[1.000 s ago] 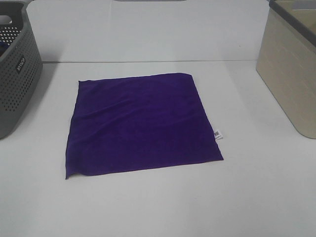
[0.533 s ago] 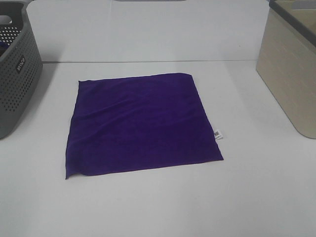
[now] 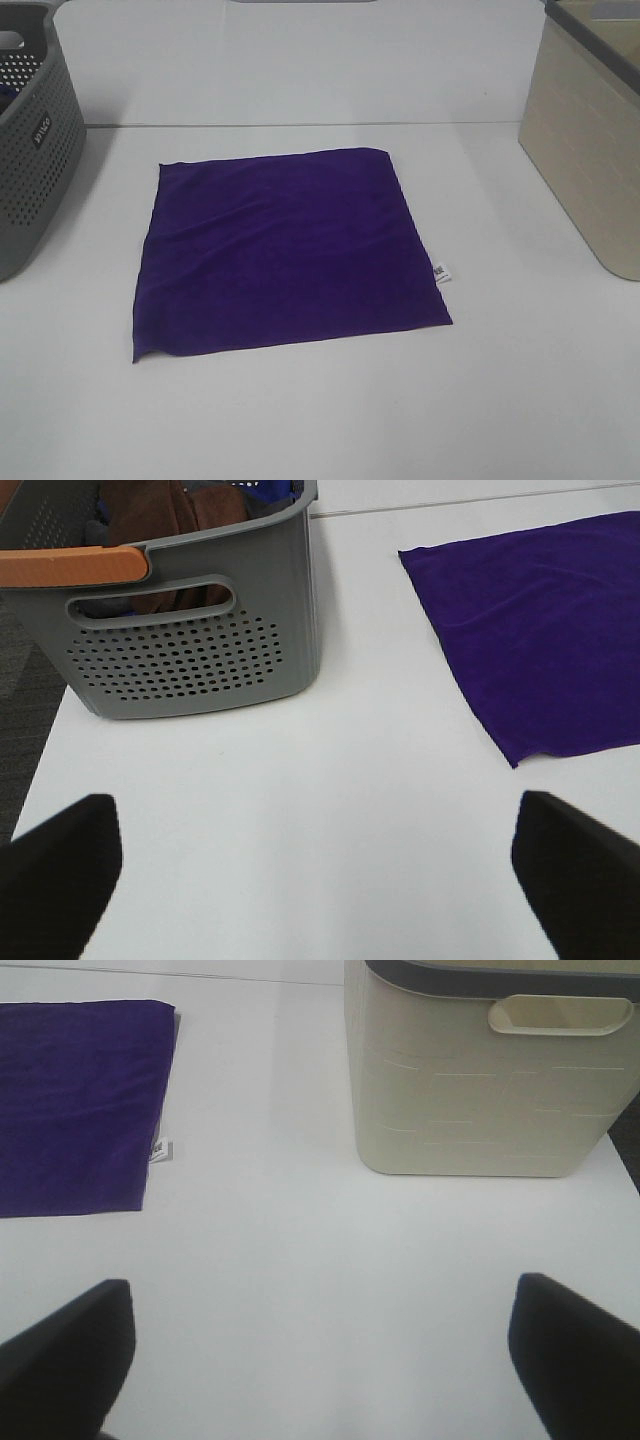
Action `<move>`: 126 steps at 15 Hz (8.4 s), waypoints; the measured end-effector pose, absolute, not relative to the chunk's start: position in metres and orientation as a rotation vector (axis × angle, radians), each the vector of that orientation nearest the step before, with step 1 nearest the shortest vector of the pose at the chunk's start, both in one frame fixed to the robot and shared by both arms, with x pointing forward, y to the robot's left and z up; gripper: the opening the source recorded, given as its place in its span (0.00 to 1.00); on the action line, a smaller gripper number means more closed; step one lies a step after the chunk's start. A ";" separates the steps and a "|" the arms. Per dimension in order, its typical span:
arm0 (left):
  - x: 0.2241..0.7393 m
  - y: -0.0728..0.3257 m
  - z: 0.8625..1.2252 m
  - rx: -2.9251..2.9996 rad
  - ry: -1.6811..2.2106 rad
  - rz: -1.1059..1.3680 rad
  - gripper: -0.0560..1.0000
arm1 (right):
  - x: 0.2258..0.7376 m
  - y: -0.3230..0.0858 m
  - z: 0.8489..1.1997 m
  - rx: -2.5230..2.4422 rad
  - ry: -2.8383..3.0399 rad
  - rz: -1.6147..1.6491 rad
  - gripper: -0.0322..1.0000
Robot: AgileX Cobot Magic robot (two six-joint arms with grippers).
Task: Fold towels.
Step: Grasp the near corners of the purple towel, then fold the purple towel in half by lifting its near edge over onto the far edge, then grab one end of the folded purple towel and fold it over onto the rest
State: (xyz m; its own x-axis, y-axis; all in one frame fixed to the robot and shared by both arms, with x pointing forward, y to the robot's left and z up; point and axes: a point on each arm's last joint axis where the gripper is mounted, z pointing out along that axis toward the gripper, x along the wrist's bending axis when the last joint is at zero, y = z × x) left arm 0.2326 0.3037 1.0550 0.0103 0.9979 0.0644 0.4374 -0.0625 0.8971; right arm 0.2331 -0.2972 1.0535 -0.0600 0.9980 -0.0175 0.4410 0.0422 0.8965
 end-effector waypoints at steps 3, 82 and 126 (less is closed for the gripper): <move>0.233 0.304 1.055 1.586 1.507 1.012 0.99 | 0.233 -0.297 1.054 1.487 1.597 0.974 0.98; 0.659 0.169 0.957 2.086 1.419 0.203 0.05 | 0.686 -0.117 0.964 1.670 2.397 0.963 0.06; 0.744 0.178 0.866 2.006 1.697 -0.324 0.67 | 0.687 -0.127 1.013 1.591 2.625 0.523 0.81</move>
State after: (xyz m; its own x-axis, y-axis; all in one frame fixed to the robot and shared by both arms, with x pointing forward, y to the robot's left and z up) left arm 0.7444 0.1784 0.8665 0.1991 0.8553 -0.4784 0.9714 -0.1077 0.2118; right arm 0.6868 -0.1271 1.0135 -0.4774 0.8660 0.1486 0.8568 0.4213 0.2972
